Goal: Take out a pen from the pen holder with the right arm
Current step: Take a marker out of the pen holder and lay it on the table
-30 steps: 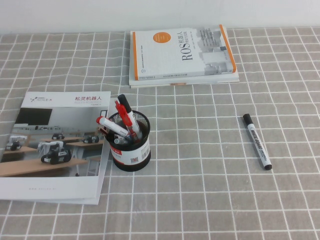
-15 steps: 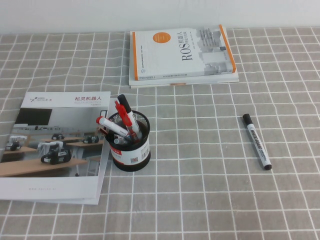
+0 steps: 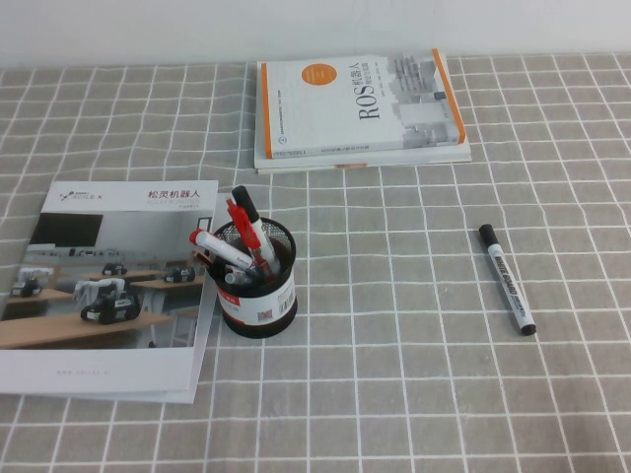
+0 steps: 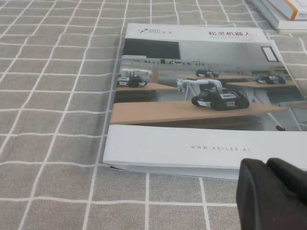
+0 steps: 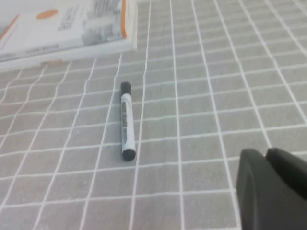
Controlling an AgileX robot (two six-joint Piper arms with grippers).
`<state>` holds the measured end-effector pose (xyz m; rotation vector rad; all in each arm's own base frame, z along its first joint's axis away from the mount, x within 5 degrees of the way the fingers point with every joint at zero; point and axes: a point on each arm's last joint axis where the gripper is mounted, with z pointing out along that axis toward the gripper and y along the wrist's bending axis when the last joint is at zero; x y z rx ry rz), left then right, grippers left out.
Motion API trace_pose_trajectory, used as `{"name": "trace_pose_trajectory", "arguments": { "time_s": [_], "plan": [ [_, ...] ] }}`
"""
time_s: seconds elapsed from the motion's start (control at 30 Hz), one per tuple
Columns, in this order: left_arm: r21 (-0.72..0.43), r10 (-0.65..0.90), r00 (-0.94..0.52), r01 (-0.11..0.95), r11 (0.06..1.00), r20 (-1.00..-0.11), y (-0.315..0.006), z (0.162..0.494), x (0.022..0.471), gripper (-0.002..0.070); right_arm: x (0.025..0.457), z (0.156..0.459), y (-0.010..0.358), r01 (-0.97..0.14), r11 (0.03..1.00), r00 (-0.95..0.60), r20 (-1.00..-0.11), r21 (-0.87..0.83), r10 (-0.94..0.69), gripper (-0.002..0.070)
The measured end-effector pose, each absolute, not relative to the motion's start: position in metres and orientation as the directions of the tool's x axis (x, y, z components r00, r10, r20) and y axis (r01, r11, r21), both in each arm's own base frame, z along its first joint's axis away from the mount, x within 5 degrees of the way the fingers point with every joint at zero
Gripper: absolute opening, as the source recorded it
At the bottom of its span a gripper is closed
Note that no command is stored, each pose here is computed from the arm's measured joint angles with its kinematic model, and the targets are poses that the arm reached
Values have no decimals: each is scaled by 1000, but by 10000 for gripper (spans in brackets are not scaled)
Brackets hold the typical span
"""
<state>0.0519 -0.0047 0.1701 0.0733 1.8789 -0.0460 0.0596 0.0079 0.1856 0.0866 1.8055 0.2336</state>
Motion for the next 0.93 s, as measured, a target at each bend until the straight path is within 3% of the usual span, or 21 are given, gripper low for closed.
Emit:
{"name": "trace_pose_trajectory", "arguments": {
  "time_s": [0.13, 0.33, 0.93],
  "plan": [
    [5, 28, -303, 74, 997, -953, -5, 170, 52, -3, 55, 183, 7, -84, 986, -195, -973, 144, 126, -12],
    [5, 28, -303, 74, 997, -953, -5, 170, 52, -3, 54, 175, 7, -98, 993, -258, -965, 70, 43, -13],
    [5, 28, -303, 74, 997, -953, -5, 170, 52, -3, 52, 170, 8, -102, 993, -319, -947, 63, 27, -13]
  ]
}}
